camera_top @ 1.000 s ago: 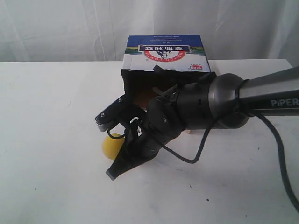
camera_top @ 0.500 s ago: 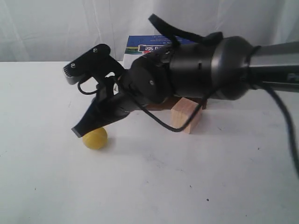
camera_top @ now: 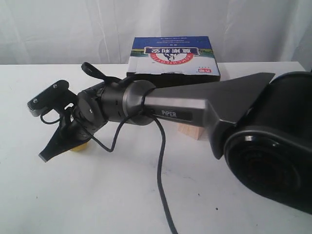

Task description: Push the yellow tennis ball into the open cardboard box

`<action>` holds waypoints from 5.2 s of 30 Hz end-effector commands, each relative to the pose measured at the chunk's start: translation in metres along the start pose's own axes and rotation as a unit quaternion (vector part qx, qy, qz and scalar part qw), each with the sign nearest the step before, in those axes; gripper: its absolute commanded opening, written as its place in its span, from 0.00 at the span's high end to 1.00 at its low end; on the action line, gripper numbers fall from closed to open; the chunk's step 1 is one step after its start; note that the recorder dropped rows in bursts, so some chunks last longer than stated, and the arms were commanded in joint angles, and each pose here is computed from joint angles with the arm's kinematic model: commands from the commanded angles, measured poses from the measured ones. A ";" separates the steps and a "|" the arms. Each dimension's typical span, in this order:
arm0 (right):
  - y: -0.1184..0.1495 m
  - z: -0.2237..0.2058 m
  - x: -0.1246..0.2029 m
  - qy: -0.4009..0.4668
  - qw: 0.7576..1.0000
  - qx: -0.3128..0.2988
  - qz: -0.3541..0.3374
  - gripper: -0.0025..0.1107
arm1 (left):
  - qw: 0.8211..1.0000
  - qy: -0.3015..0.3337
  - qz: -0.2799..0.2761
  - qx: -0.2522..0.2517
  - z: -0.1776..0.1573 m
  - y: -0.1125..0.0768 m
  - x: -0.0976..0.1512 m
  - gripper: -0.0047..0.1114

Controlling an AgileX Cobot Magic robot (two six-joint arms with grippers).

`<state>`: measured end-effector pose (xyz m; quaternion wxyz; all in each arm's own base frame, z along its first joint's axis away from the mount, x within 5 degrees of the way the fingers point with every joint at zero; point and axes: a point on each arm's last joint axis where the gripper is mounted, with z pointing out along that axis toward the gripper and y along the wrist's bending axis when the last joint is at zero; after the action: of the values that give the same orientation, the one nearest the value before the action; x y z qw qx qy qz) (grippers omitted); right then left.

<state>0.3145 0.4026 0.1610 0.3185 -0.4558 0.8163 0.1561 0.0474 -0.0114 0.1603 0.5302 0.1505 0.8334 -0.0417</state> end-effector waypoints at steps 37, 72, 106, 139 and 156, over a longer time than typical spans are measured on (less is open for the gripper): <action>-0.035 -0.007 0.015 0.069 0.996 0.055 0.028 0.98 | 1.000 0.008 0.003 0.002 0.000 0.000 0.003 0.96; -0.081 -0.061 0.009 0.109 0.980 0.148 0.069 0.98 | 1.000 0.008 0.003 0.002 0.000 0.000 0.003 0.96; -0.003 -0.022 0.053 0.210 0.976 0.051 0.033 0.98 | 1.000 0.008 0.003 0.002 0.000 0.000 0.003 0.96; -0.032 -0.185 0.008 -0.035 0.983 0.149 0.102 0.98 | 1.000 0.008 0.003 0.002 0.000 0.000 0.003 0.96; -0.054 -0.202 0.073 -0.199 0.950 0.079 0.229 0.98 | 1.000 0.008 0.003 0.002 0.000 0.000 0.003 0.96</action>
<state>0.2572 0.2272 0.2678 0.4503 -0.2083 0.8385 0.2253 0.0474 -0.0114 0.1603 0.5303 0.1510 0.8333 -0.0409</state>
